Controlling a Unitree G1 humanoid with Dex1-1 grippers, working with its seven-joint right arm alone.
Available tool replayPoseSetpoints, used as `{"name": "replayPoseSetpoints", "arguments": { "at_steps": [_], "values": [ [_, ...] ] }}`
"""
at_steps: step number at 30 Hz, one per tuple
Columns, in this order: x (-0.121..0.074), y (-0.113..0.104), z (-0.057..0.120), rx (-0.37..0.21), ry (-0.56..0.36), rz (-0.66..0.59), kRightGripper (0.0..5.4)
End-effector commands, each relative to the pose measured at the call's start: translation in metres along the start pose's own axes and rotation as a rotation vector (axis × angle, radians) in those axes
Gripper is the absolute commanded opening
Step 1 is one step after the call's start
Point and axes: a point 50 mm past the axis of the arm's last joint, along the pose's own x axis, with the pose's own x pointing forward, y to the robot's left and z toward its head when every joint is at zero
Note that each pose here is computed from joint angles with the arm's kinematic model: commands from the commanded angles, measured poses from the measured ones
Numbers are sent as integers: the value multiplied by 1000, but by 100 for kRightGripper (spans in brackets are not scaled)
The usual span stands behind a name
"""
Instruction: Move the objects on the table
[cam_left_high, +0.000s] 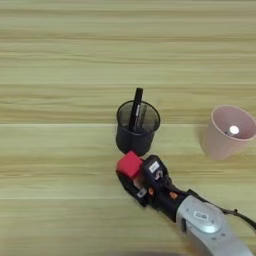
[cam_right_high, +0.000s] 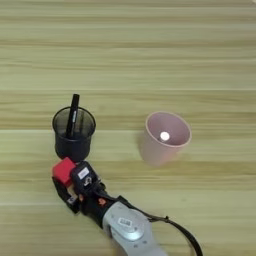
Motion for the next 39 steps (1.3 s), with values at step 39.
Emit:
{"name": "replayPoseSetpoints", "arguments": {
  "at_steps": [39],
  "values": [
    [64,25,-3,64,88,108,252]
  ]
}}
